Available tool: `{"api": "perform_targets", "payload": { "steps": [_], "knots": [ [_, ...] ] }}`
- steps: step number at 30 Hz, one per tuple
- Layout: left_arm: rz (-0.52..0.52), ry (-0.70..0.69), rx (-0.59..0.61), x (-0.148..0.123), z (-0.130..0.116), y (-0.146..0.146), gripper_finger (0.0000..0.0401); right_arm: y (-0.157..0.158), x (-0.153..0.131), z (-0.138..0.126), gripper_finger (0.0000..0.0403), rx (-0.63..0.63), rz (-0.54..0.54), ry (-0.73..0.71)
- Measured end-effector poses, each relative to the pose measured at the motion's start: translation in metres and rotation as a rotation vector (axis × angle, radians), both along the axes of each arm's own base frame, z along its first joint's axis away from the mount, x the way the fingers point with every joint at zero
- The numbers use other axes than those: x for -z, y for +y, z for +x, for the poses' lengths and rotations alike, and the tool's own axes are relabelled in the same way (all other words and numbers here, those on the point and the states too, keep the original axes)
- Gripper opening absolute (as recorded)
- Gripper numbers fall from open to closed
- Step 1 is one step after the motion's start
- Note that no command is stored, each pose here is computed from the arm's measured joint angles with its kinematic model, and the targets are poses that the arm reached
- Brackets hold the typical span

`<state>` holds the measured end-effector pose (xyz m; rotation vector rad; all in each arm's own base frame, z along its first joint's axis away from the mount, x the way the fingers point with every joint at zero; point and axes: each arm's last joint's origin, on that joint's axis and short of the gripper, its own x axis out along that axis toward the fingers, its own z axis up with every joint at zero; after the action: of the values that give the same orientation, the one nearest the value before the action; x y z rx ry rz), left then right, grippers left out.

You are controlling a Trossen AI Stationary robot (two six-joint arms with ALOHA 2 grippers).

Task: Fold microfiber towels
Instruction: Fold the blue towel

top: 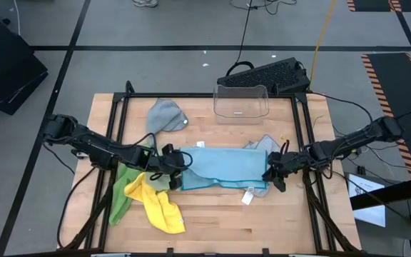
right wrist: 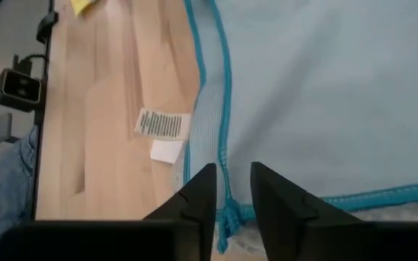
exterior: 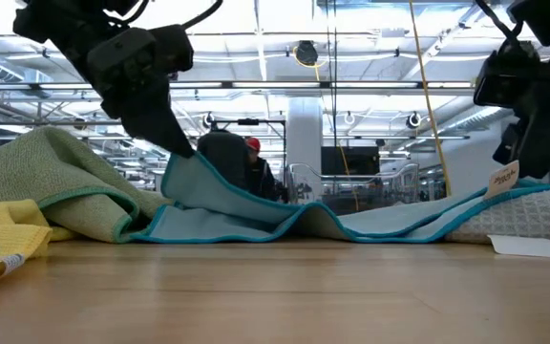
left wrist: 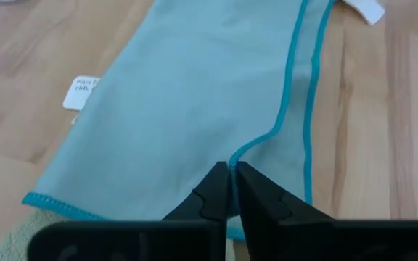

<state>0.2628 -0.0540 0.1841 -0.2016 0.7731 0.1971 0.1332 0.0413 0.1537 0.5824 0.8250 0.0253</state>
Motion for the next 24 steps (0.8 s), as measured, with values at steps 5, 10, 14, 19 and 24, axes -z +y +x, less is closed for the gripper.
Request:
{"api": "perform_targets", "payload": {
  "steps": [5, 10, 14, 19, 24],
  "knots": [
    [-0.001, -0.002, 0.001, -0.0003, 0.0001, -0.0001, 0.0036, 0.0016, 0.0003, -0.0002, 0.0105, -0.009, -0.001, 0.001],
    [-0.030, 0.003, 0.039, -0.0003, 0.0002, -0.0014, 0.0034, 0.0014, -0.0006, -0.0006, 0.0114, -0.015, -0.006, -0.008],
    [-0.031, 0.004, 0.044, -0.0003, 0.0002, -0.0018, 0.0022, 0.0011, -0.0030, -0.0012, 0.0114, -0.022, -0.010, -0.032],
    [-0.029, 0.001, 0.059, -0.0006, 0.0005, -0.0021, 0.0004, 0.0013, -0.0038, -0.0023, 0.0111, -0.039, -0.001, -0.035],
    [-0.052, -0.016, 0.094, -0.0021, 0.0020, -0.0035, 0.0007, 0.0015, -0.0035, -0.0028, 0.0098, -0.059, -0.011, -0.033]
  ]
}}
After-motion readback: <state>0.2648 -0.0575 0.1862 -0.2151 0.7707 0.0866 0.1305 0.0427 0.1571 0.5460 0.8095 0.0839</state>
